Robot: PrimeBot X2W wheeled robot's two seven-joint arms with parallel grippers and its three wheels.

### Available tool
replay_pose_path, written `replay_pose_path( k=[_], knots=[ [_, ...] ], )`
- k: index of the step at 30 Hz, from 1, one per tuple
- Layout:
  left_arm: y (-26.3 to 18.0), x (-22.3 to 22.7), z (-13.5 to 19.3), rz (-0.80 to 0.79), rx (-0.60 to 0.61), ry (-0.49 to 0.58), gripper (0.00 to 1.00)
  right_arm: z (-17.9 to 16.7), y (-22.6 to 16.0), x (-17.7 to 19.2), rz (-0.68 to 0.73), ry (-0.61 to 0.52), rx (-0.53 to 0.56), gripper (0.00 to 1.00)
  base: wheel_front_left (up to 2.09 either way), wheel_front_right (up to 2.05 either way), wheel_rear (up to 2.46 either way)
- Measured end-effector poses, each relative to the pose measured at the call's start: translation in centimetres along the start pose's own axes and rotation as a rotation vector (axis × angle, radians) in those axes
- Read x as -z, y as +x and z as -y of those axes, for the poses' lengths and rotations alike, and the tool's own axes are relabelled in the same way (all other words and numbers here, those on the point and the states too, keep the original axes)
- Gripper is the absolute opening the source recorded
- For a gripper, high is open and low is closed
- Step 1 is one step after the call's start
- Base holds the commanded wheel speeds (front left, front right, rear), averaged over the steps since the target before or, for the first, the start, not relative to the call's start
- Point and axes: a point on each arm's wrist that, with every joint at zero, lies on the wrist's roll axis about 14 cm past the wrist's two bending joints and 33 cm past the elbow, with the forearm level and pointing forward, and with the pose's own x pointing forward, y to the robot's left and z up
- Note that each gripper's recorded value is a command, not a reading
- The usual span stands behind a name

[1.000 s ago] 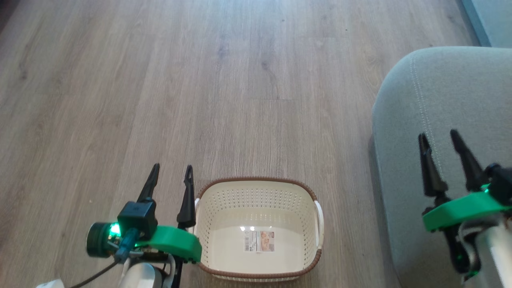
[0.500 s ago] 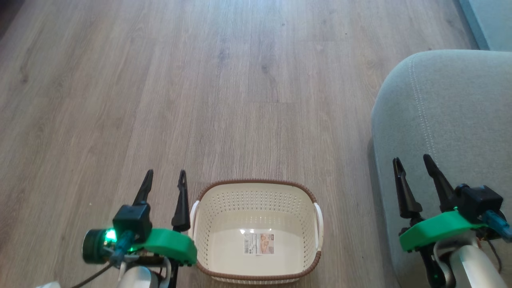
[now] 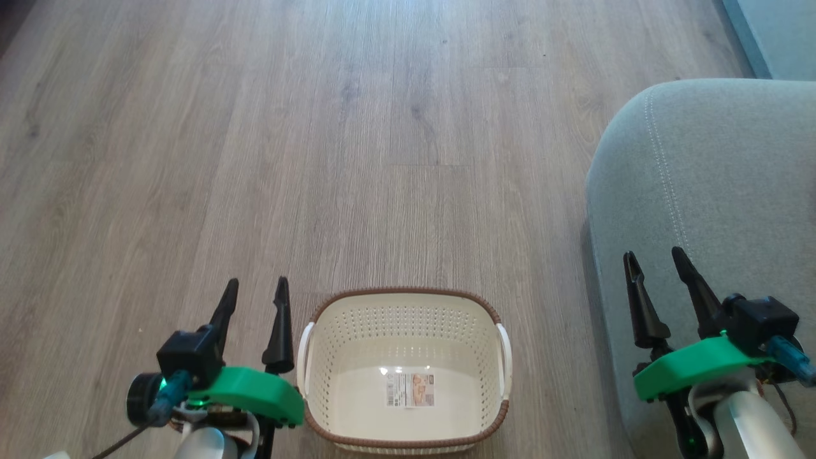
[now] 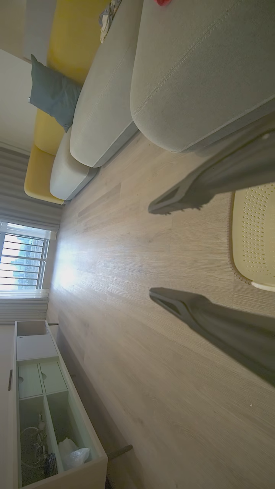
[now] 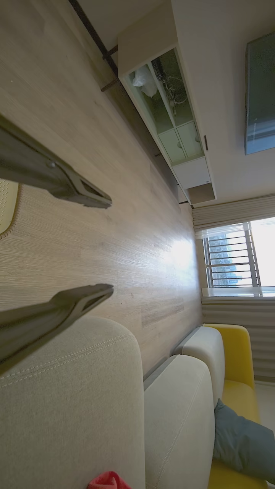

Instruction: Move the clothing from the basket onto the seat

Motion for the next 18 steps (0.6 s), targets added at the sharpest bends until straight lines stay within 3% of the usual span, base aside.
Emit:
replay_pose_path(
  k=[18],
  knots=[
    [0.0,1.3,0.2,-0.045,0.022,-0.067,1.00,0.5,-0.1,0.4,-0.010,0.002,0.014,1.00,0.00,0.00,0.00]
  ],
)
